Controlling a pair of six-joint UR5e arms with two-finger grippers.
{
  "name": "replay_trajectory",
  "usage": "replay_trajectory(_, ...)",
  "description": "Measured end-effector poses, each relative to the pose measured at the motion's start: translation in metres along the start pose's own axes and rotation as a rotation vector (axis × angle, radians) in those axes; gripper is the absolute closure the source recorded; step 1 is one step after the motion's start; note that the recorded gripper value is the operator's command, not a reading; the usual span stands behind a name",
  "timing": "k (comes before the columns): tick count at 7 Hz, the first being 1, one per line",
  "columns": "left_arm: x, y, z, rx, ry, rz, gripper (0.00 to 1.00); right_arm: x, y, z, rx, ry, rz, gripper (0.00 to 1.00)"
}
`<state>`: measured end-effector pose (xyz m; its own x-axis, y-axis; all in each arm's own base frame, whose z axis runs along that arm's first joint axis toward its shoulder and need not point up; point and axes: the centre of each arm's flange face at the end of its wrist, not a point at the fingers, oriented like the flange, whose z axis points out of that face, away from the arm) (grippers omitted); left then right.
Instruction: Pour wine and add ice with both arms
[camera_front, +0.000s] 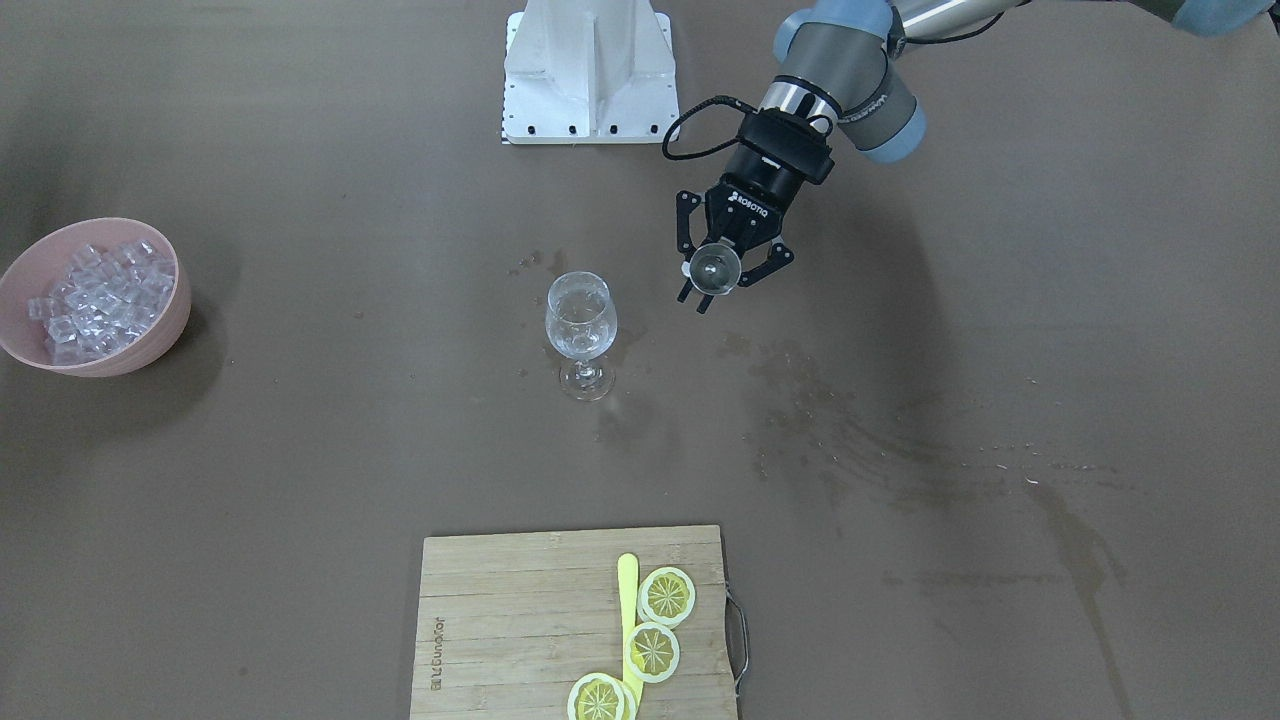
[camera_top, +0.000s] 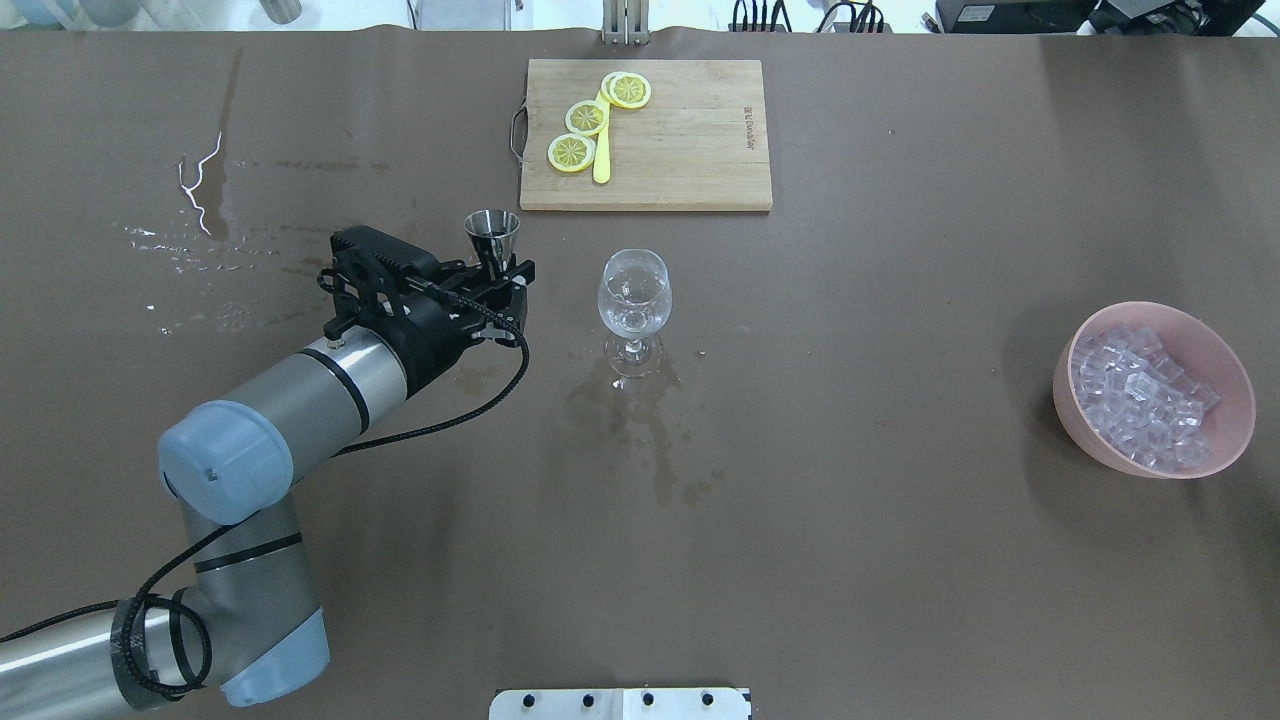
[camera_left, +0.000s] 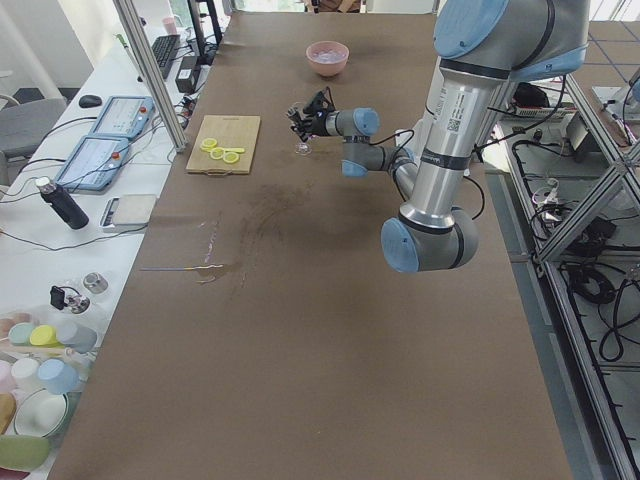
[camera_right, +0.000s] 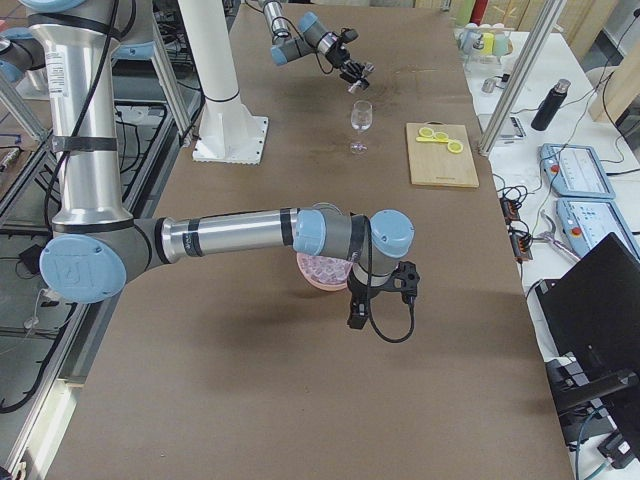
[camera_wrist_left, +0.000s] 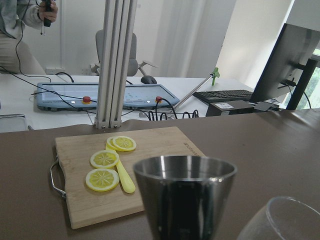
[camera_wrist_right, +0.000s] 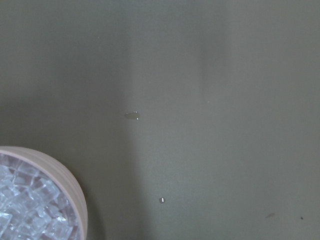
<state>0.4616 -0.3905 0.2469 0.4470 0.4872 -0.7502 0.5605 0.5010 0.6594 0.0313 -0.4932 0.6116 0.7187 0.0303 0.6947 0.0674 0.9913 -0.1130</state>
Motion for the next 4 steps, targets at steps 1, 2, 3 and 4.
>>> replay_trajectory(1, 0.0050, -0.0038, -0.0036, -0.022, 0.042, 0.004, 1.00, 0.0005, -0.0005, 0.0016, -0.003, 0.000, 0.001, 0.00)
replay_trajectory(2, 0.0099, -0.0097, -0.0091, -0.028, 0.076, 0.008, 1.00, 0.0008, -0.0010, 0.0030, -0.006, 0.000, 0.001, 0.00)
replay_trajectory(3, 0.0125, -0.0121, -0.0117, -0.029, 0.092, 0.010, 1.00, 0.0001, -0.0024, 0.0037, -0.008, 0.000, 0.000, 0.00)
replay_trajectory(4, 0.0134, -0.0122, -0.0123, -0.030, 0.096, 0.015, 1.00, -0.0003, -0.0051, 0.0037, -0.009, 0.000, 0.000, 0.00)
